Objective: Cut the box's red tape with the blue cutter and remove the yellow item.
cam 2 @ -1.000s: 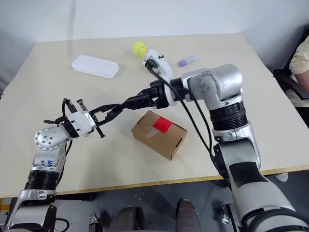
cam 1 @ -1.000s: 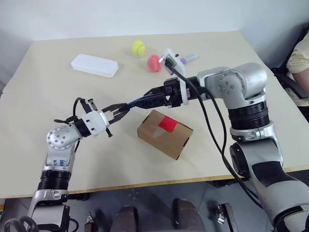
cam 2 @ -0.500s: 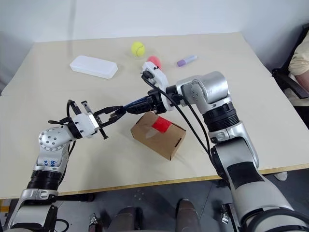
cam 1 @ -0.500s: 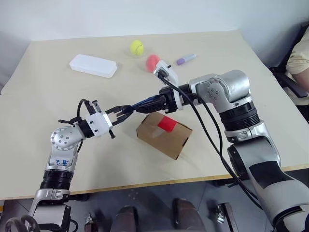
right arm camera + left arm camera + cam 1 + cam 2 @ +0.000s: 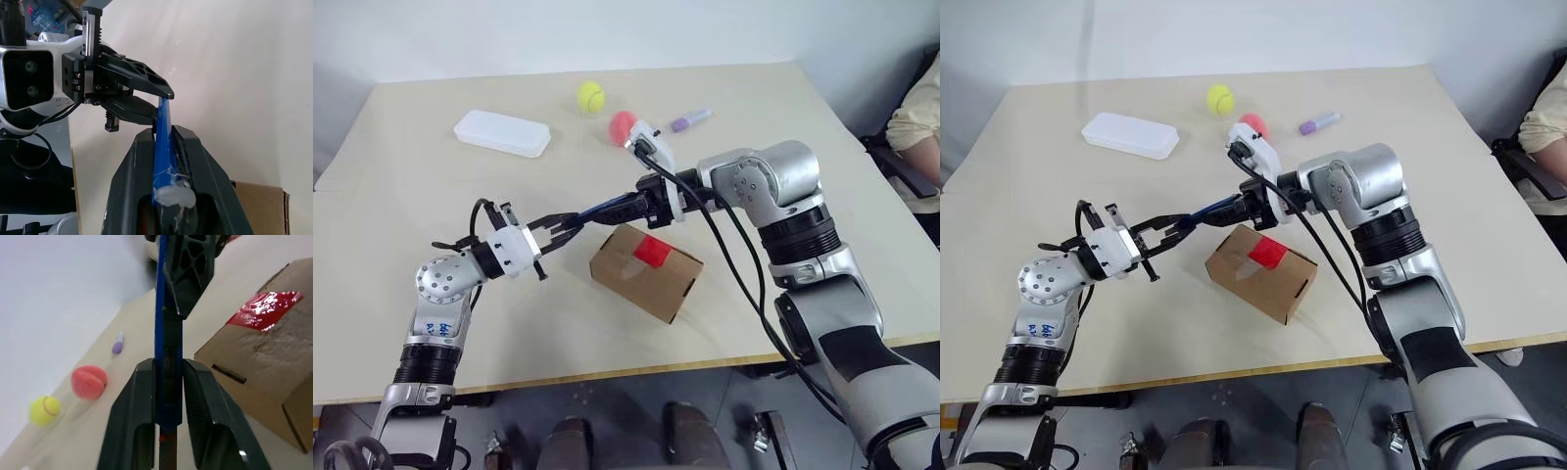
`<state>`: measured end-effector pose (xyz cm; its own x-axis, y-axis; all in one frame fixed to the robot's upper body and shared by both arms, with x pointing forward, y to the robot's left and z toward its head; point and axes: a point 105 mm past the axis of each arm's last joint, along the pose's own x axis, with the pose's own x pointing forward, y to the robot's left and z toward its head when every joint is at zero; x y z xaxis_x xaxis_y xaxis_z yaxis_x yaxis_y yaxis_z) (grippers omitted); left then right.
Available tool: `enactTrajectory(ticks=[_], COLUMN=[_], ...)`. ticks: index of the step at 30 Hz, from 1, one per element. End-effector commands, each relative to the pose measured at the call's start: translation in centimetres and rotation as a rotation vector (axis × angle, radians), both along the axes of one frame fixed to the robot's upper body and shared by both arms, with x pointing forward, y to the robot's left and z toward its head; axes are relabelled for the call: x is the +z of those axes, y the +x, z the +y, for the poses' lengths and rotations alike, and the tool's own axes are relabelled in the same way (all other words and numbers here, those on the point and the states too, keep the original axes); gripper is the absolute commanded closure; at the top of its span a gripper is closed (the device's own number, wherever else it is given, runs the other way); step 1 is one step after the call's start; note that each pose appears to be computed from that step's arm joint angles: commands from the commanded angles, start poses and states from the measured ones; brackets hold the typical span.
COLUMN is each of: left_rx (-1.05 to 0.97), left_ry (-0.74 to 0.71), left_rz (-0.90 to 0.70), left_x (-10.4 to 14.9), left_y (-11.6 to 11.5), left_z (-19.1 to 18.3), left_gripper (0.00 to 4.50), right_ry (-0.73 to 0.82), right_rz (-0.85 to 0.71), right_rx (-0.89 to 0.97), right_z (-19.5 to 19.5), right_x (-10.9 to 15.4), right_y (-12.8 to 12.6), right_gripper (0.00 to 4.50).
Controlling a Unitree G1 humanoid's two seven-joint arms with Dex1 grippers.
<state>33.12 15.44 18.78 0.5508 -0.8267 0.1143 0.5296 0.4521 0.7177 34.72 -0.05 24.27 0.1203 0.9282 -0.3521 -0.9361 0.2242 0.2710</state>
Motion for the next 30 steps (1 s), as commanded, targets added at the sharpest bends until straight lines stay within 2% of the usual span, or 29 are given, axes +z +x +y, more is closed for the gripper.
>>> enactTrajectory(ticks=[1, 6, 9, 10, 12, 16, 21, 25, 30], left_rx=[0.041, 0.159, 0.212, 0.212, 0.199, 0.058, -0.050, -0.175, -0.233], left_ry=[-0.044, -0.075, -0.091, -0.091, -0.110, -0.117, -0.170, -0.222, -0.149], left_rz=[0.054, 0.121, 0.197, 0.220, 0.298, 0.490, 0.501, 0.583, 0.657], left_x=[0.1, 0.5, 0.6, 0.6, 0.2, -1.3, 0.2, 1.5, 1.6], left_y=[0.0, 0.0, -1.3, -1.8, -2.9, -5.4, -4.8, -4.9, -4.8], left_z=[0.6, 4.2, 7.0, 7.4, 7.7, 5.2, 0.8, -2.9, -5.2], left_gripper=[2.44, 0.92, 0.03, 0.00, 0.00, 0.00, 0.00, 0.00, 1.53], right_ry=[0.057, 0.068, 0.081, 0.084, 0.097, 0.117, 0.143, 0.133, 0.088], right_rz=[-0.081, -0.109, -0.123, -0.126, -0.128, -0.139, -0.166, -0.208, -0.243], right_rx=[0.019, -0.036, -0.084, -0.096, -0.111, -0.145, -0.205, -0.268, -0.351], right_z=[-0.1, -1.1, -2.0, -2.3, -2.8, -3.5, -4.6, -6.6, -8.8], right_x=[2.6, 3.2, 3.5, 3.5, 3.7, 3.9, 4.5, 4.7, 4.4], right_y=[-0.4, 0.0, 0.3, 0.4, 0.3, 0.2, 0.3, -0.5, -1.2], right_gripper=[4.38, 4.38, 4.38, 4.38, 4.38, 4.38, 4.38, 4.38, 4.38])
